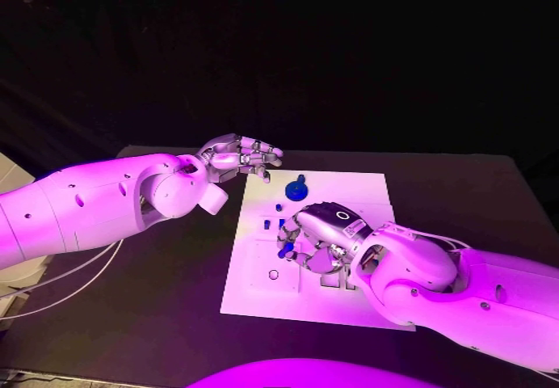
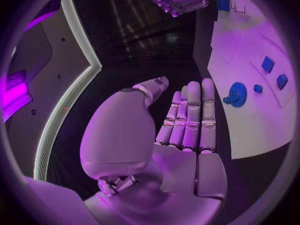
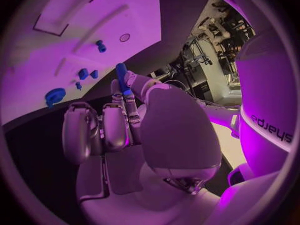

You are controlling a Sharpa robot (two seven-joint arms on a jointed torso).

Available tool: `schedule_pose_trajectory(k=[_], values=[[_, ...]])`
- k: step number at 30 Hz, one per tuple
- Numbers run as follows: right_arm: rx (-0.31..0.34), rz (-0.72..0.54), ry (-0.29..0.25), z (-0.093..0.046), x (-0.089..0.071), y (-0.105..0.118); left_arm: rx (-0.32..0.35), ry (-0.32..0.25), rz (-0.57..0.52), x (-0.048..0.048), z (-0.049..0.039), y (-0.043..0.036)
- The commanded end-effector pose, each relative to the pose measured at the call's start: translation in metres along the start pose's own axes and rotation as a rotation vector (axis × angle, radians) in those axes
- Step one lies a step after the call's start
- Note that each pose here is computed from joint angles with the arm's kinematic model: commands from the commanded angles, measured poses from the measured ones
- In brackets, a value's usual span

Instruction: Assemble the parts on the task board

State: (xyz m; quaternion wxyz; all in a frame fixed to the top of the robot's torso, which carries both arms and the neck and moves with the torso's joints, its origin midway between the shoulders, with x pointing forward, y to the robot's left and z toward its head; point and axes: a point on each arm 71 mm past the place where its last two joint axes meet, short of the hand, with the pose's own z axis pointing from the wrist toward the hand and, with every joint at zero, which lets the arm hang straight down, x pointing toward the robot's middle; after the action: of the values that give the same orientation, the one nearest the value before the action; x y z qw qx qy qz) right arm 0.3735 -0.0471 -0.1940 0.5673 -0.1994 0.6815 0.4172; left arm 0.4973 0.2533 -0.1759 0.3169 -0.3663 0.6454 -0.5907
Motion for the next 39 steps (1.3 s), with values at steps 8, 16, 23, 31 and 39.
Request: schedule_pose_trajectory(k=[8,16,23,31,39], values=[[-0.043,0.029,0.042,0.009,0.031,0.006,0.004,0.029,-0.019,0.0042,0.0015,0.0002],[-0.033,0.019,0.073,0.011,0.045,0.003,0.003,0.029,-0.021,0.0042,0.0014,0.0004],[-0.024,-0.006,0.087,0.013,0.049,0.001,0.002,0.029,-0.021,0.0041,0.0012,0.0005],[-0.025,-0.046,0.101,0.015,0.052,0.001,0.001,0.030,-0.021,0.0040,0.0010,0.0005],[-0.026,-0.084,0.139,0.018,0.058,0.002,0.000,0.029,-0.021,0.0036,0.0006,0.0006]])
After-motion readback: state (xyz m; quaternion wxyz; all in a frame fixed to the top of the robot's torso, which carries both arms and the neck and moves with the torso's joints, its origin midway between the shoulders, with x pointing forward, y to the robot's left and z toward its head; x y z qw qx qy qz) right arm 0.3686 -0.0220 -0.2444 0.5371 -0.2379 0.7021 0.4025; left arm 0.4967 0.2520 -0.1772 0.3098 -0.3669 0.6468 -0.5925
